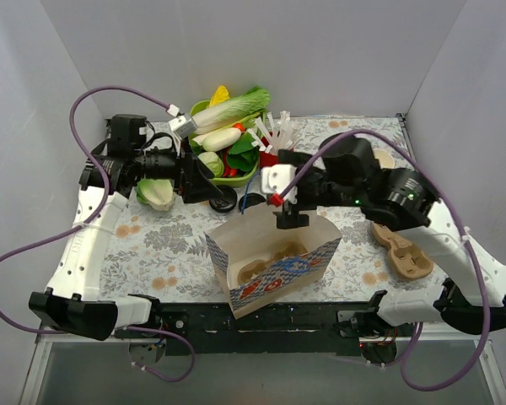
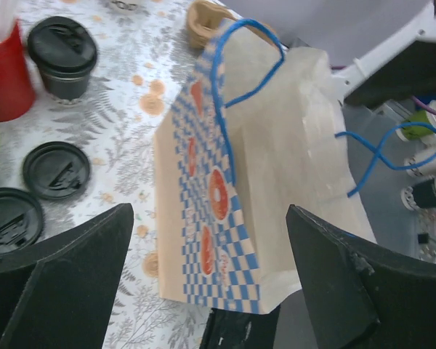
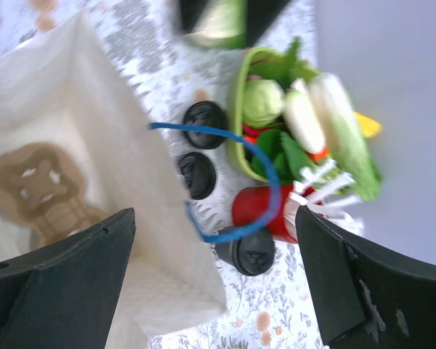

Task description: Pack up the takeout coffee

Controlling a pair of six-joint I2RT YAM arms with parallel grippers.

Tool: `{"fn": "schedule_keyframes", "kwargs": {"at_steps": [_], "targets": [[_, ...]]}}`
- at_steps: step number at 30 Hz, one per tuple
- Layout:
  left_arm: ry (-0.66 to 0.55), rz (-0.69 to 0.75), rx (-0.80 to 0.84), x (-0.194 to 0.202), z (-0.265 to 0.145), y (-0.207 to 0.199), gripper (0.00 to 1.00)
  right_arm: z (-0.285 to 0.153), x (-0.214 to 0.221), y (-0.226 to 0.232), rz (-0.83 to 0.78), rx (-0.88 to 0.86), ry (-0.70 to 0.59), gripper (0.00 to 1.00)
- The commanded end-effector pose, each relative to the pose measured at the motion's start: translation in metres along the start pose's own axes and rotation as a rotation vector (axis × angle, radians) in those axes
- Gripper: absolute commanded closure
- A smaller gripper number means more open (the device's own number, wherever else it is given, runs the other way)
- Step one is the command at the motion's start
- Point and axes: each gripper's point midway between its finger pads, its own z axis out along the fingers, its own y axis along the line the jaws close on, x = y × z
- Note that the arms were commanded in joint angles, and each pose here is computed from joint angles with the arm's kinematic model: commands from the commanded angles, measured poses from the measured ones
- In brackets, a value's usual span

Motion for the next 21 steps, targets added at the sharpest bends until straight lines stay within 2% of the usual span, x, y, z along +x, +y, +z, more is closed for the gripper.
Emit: {"fn": "schedule_keyframes", "kwargs": {"at_steps": [1,5,6,11,14,15,18,21], "targets": [[0.064,0.023,0.123,0.011,0.013,-0.032,0.12,-0.042,-0.019,-0.055,0.136,0.236,-0.086,0.02],[0.163,0.041,0.122,0.035,0.033,-0.030,0.12,-0.060,0.020,-0.094,0.246,0.381,-0.034,0.02],[0.185,0.041,0.096,0.039,0.039,-0.021,0.12,-0.062,0.026,-0.097,0.259,0.393,-0.024,0.02],[0.254,0.076,0.141,0.048,0.064,-0.026,0.17,-0.072,0.069,-0.122,0.369,0.498,0.029,0.02],[0.319,0.109,0.164,0.062,0.073,-0.027,0.25,-0.080,0.106,-0.134,0.437,0.604,0.112,0.02],[0.326,0.133,0.166,0.061,0.074,-0.027,0.34,-0.080,0.119,-0.134,0.458,0.616,0.135,0.02],[0.389,0.122,0.138,0.067,0.073,-0.019,0.53,-0.086,0.148,-0.138,0.517,0.650,0.177,0.02],[0.452,0.134,0.110,0.073,0.066,-0.014,0.62,-0.079,0.165,-0.133,0.543,0.602,0.192,0.02]]}}
